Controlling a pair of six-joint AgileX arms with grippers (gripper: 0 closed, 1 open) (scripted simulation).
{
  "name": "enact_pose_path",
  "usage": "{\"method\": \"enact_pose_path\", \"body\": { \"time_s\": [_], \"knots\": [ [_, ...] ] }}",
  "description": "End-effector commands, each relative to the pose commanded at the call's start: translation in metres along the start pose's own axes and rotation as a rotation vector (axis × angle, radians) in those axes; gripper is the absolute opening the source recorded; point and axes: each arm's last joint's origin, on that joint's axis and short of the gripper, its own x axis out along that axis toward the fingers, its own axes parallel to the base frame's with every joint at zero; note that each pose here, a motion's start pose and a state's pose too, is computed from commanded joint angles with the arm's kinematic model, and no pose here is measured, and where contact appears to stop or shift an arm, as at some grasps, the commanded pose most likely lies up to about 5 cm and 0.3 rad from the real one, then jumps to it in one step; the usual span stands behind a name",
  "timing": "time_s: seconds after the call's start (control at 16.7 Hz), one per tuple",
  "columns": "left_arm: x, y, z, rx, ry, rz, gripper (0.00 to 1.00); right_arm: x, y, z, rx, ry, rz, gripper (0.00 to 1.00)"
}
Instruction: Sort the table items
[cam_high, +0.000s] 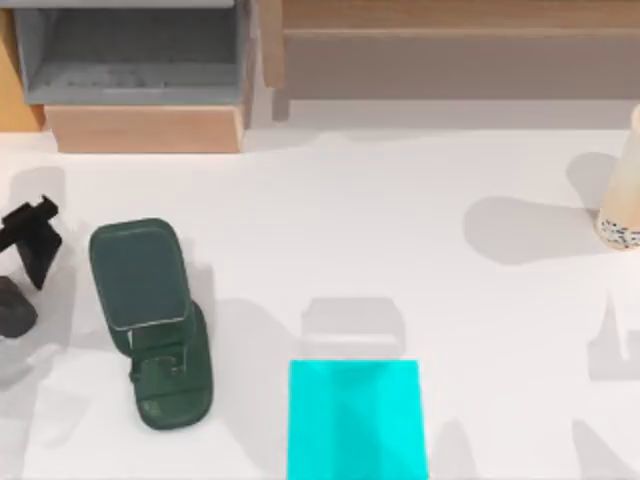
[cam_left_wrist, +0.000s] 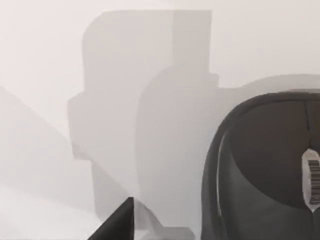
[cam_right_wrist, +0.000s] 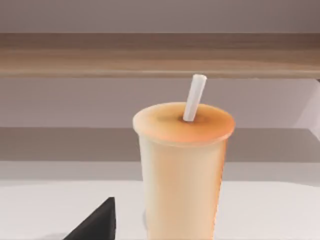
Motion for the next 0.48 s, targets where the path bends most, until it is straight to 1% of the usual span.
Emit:
{"method": "enact_pose_path", "body": {
  "time_s": [0.42,0.48],
  "knots": [
    [0.0,0.0,0.0,0.0,0.0,0.0,0.02,0.0,0.0,0.0,0.0,0.0,0.0,1.0],
    [0.0,0.0,0.0,0.0,0.0,0.0,0.0,0.0,0.0,0.0,0.0,0.0,0.0,1.0]
  ]
}}
